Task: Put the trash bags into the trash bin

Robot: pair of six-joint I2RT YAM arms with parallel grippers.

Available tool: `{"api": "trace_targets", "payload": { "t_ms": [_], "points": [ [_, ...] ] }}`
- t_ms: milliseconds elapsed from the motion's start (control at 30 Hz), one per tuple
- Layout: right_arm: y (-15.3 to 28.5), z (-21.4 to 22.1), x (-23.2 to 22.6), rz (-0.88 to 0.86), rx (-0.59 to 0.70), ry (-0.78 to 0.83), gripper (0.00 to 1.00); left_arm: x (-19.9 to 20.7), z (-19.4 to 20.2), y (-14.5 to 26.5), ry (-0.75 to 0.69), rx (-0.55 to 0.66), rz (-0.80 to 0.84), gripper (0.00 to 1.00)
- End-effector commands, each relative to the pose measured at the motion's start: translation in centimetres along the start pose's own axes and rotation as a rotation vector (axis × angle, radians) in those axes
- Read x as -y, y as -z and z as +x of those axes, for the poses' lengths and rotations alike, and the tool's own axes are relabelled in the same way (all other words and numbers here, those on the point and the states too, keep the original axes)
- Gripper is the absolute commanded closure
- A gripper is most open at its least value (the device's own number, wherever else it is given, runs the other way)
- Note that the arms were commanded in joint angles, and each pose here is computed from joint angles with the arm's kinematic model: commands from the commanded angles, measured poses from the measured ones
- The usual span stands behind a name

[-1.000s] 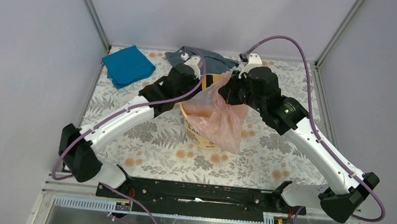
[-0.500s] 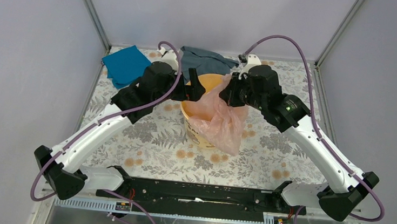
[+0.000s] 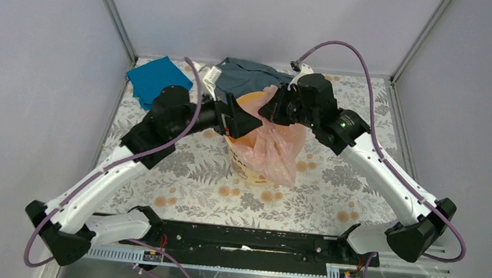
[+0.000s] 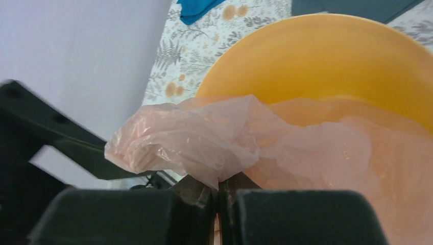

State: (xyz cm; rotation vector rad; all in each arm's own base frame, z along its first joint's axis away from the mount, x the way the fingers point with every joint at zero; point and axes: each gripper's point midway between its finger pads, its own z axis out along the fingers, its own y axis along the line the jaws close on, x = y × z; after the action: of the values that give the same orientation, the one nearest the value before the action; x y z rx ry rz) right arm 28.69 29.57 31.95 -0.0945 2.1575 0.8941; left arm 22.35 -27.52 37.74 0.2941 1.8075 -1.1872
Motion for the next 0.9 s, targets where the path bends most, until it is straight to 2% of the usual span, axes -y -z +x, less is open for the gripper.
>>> {"api": "trace_targets", "payload": {
  "t_ms": [0, 133, 267, 367, 433, 533, 667, 833, 867],
  "points": [
    [0.0, -2.4, -3.4, -0.129, 0.072, -0.136, 0.93, 0.8, 1.5, -1.7, 0.039, -0.045, 0.094, 0.04],
    [0.1, -2.6, -3.6, -0.138, 0.079, -0.161, 0.91, -0.9, 1.9, -2.9, 0.047, -0.055, 0.03, 0.23],
    [0.6, -2.8, -3.6, -0.15, 0.106, -0.164, 0.89, -1.8, 2.3, -3.8, 0.052, -0.063, 0.002, 0.29],
    [0.1, -2.1, -3.8, -0.176, 0.077, -0.159, 0.85, -1.5, 2.2, -4.1, 0.061, -0.059, 0.023, 0.44],
    [-0.1, -1.4, -4.1, -0.199, 0.035, -0.113, 0.74, -2.2, 2.0, -4.1, 0.066, -0.04, -0.014, 0.65],
    [0.5, -0.5, -3.2, -0.161, -0.014, 0.015, 0.52, -4.2, 1.2, -3.3, 0.055, 0.011, -0.13, 0.85],
    [2.6, -0.2, -0.8, -0.065, -0.011, 0.167, 0.21, -6.2, 1.0, -2.0, 0.039, 0.042, -0.215, 0.94],
    [6.3, -0.5, 0.6, 0.0, 0.01, 0.264, 0.02, -8.1, 1.0, -0.6, 0.025, 0.059, -0.298, 1.0],
    [7.1, -0.9, 0.7, 0.007, 0.028, 0.277, 0.01, -8.4, 0.8, -0.3, 0.019, 0.063, -0.317, 1.0]
  ]
}}
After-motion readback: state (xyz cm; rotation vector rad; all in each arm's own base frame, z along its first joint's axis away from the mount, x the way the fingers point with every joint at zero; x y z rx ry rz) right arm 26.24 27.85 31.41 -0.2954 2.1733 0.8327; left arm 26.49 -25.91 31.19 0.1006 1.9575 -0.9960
